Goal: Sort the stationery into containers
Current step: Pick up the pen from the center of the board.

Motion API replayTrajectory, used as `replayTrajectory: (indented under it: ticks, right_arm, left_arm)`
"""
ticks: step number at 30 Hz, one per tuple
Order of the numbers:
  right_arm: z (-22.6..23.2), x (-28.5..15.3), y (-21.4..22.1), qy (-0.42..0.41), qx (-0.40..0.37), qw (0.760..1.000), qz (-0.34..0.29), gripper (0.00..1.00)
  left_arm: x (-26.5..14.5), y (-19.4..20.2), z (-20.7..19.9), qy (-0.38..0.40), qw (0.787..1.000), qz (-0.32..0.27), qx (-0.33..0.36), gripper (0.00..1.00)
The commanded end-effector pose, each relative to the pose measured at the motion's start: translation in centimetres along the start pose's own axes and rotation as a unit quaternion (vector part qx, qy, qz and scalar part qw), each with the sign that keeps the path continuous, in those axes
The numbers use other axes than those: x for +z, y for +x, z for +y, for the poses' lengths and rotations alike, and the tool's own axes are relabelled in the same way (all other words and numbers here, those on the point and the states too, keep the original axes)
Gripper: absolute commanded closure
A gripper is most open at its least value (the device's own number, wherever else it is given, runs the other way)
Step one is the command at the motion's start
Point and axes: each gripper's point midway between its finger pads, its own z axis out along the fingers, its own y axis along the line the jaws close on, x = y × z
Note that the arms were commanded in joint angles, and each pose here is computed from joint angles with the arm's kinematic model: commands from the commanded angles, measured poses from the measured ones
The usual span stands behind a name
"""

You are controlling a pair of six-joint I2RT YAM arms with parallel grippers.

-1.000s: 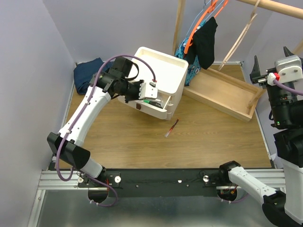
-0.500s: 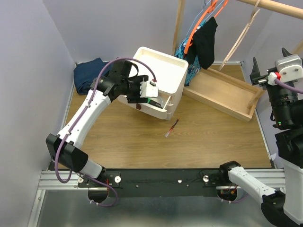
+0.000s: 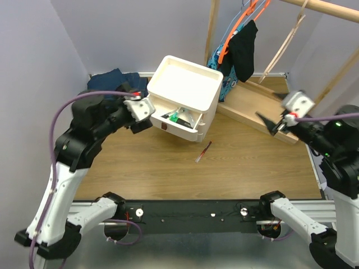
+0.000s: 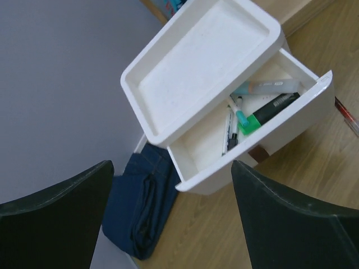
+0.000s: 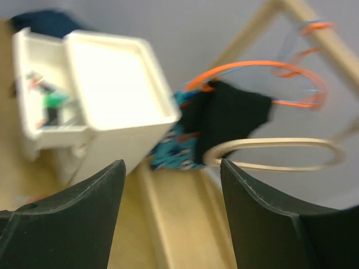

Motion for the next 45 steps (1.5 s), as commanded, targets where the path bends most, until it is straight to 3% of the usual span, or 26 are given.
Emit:
replayTrajectory:
  ticks: [1,5,8,12,14,19,25,29,33,45]
  right_arm:
    - [13.8,-1.1,7.1,-0.335,0.042,0.94,0.056,0.25]
    - [17.9,-2.1,12.8,-0.455,0.001,0.885,0.1,0.27]
    - [18.7,-0.7,15.8,-0.49,-0.025,0.864,0.116,0.29]
    - [18.8,3.0,19.4,-0.495,-0.079,0.856,0.122,0.3]
    - [19.9,3.5,21.8,-0.528,-0.104,0.832,0.137,0.32]
    - [21.8,5.1,25.2,-0.579,-0.168,0.791,0.102,0.36]
    - [25.3,6.6,29.7,-0.626,-0.183,0.755,0.07,0.43]
    - [26.1,8.5,30.5,-0.624,-0.179,0.759,0.052,0.45]
    - [26.6,11.9,31.9,-0.571,-0.227,0.789,0.026,0.46]
    - [29.2,14.0,35.0,-0.585,-0.21,0.782,0.035,0.5]
  left_arm:
    - [-4.0,6.4,-1.4,-0.079,0.983,0.094,-0.135,0.05]
    - [-5.4,10.1,-4.1,-0.092,0.977,0.13,-0.144,0.01]
    - [-5.8,10.7,-4.3,-0.123,0.972,0.112,-0.168,0.01]
    - [-5.8,11.1,-4.7,-0.145,0.961,0.087,-0.22,0.01]
    - [-5.9,12.0,-5.3,-0.157,0.949,0.082,-0.26,0.01]
    - [-5.6,13.4,-4.9,-0.177,0.93,0.091,-0.31,0.01]
    - [-7.0,16.9,-1.5,-0.252,0.903,0.146,-0.315,0.01]
    - [-7.9,16.8,0.0,-0.271,0.89,0.147,-0.334,0.01]
    - [-8.2,17.0,0.9,-0.277,0.881,0.151,-0.352,0.01]
    - [-8.9,17.6,3.4,-0.301,0.864,0.145,-0.376,0.01]
